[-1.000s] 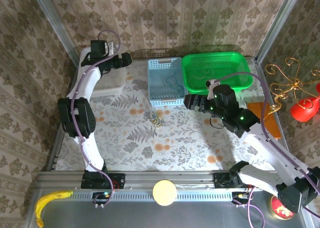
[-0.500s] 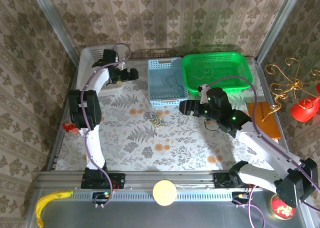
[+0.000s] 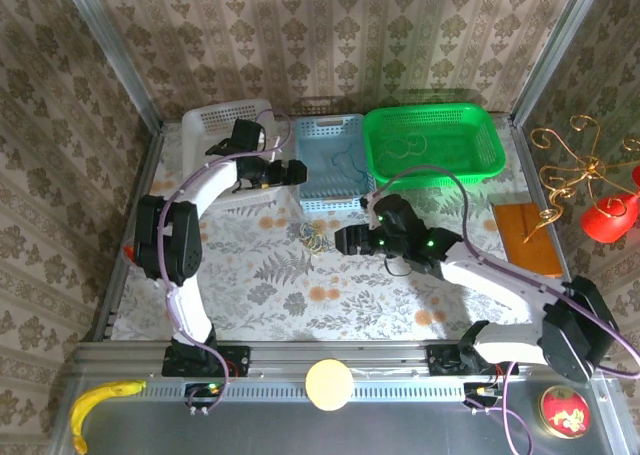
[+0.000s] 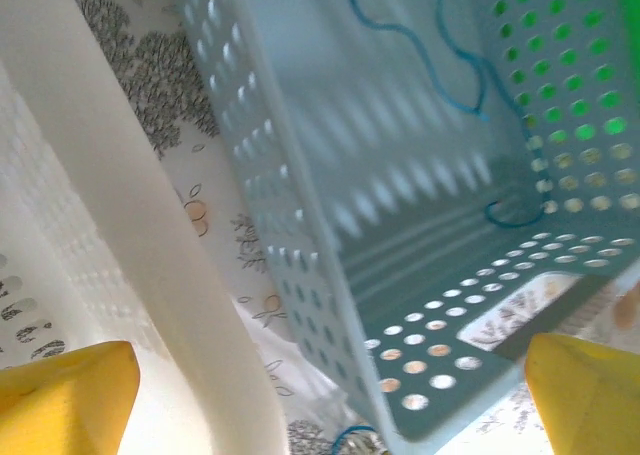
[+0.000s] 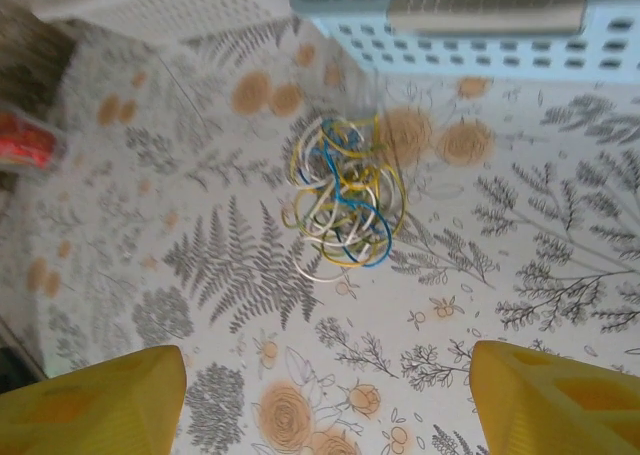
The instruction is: Untangle the cables
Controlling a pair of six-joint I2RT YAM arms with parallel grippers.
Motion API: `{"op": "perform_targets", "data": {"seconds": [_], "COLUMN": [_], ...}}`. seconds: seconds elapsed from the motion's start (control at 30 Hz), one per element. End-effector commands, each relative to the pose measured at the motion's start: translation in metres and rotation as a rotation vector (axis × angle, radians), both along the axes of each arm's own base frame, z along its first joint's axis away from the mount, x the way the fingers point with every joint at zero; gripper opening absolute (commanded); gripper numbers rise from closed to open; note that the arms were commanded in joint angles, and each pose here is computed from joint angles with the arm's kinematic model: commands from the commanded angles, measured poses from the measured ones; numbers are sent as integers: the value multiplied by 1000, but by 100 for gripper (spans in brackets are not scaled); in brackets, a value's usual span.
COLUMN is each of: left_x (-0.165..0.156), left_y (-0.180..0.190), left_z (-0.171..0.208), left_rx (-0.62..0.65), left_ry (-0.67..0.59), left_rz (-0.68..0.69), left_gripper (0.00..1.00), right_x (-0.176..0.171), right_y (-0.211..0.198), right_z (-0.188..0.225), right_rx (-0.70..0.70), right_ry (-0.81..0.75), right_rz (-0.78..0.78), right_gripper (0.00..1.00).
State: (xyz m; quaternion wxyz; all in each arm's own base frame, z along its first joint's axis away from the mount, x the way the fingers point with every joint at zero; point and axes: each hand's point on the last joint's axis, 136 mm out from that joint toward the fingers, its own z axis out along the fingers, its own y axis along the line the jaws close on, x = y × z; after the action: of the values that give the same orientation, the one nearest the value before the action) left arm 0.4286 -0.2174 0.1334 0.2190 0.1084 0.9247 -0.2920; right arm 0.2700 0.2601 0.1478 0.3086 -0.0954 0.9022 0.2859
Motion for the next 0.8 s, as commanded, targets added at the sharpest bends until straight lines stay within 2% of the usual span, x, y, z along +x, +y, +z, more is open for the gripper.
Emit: {"op": "perform_targets", "data": {"seconds": [0.0, 0.17, 0.33, 0.53, 0.77], "left_x": [6, 0, -21, -49, -65], "left_y": [6, 26, 40, 55, 64], "left_z": [43, 79, 96, 94, 87], "left_rx": [-78, -113, -166, -216, -251], "left_ry": [-85, -164, -213, -222, -234], "left_rz": [51, 122, 193, 279, 329], "left_gripper": [100, 100, 100, 100, 100], "right_x": [12, 25, 41, 61, 74], "right_y": [13, 34, 57, 69, 76], "right_z": [-5, -31, -46, -65, -93], "right_rx": [-44, -112, -131, -165, -191], "right_ry": [-26, 10, 28, 44, 69], "right_rz": [-17, -28, -36, -84, -122], "right_gripper": [73, 68, 62, 54, 46]}}
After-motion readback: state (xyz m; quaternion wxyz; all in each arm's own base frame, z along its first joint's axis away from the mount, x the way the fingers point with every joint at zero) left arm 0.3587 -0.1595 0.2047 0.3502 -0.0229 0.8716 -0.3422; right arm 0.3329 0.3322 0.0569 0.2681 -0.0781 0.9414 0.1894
